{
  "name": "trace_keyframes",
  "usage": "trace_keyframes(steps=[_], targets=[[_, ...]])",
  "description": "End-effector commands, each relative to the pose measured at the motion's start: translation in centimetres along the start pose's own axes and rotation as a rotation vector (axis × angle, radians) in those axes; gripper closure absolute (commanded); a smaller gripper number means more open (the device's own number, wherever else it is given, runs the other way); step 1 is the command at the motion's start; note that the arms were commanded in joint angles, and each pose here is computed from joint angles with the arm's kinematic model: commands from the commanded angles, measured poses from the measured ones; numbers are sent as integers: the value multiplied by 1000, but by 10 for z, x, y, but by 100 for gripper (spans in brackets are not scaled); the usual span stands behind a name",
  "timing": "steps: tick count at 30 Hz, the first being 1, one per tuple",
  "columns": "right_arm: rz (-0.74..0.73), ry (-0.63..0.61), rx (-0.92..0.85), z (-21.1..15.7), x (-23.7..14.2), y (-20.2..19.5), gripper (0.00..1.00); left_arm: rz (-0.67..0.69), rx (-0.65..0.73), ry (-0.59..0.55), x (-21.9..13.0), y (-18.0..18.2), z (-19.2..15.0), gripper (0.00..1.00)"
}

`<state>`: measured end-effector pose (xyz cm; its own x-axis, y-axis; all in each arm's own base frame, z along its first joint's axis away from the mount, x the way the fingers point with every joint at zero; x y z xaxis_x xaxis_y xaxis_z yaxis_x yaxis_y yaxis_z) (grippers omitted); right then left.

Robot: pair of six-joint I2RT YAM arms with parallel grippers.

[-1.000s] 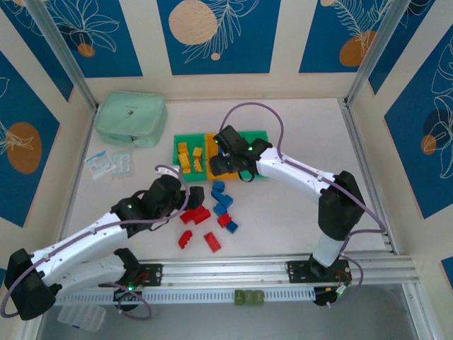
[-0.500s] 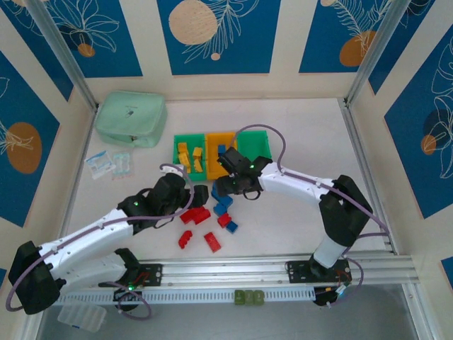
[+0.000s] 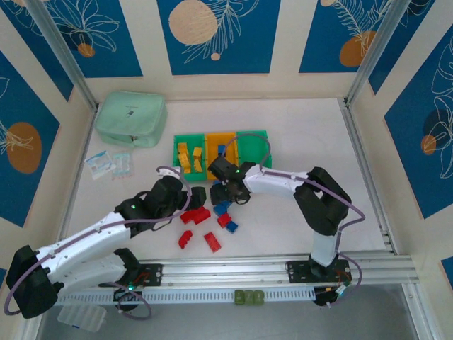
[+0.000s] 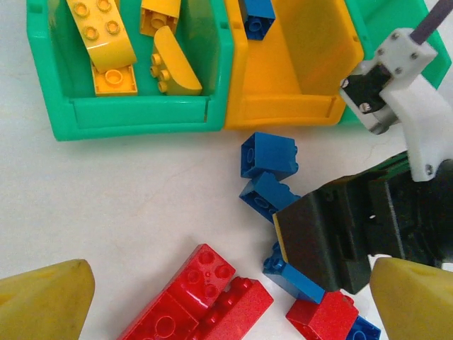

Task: Sort the legos into containers by color
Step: Pick up the lego from the center of the table, then place the lego in the container.

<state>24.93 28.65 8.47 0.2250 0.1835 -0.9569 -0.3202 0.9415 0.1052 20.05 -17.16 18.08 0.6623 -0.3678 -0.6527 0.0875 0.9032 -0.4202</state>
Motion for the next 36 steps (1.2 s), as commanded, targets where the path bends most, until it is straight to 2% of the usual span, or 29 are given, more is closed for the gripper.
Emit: trace_keyframes(steps=[1, 10, 16, 24, 30, 36], targets=[[-24, 11, 37, 1, 3, 2, 19, 4, -15, -5, -1, 4, 1, 1], [-77, 46, 116, -14, 0, -22, 34, -1, -18, -2, 2, 4, 0, 1], [-68, 54, 120, -19, -1, -24, 43, -11, -20, 5, 4, 1, 1, 1], [-88, 12, 95, -15, -14, -28, 55, -15, -19, 6, 5, 0, 2, 1], [-77, -59, 43, -1, -42, -23, 57, -25, -13, 3, 2, -5, 7, 1], [-58, -154, -24, 34, -60, -13, 57, -8, -16, -16, -5, -1, 10, 1]])
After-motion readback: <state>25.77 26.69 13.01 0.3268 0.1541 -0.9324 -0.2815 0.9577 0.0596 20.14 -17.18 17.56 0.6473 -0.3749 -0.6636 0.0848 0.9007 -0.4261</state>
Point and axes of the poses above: each hand's point on the last joint's axis, 136 mm out from that joint toward the fingers, its own x axis out along the fingers, its own y axis along the line the jaws close on, z = x × y, the point moved 5 cm from there along -x, back along the fingers, and after that the axes turned 5 degrees about -x, right-handed, at the moved point
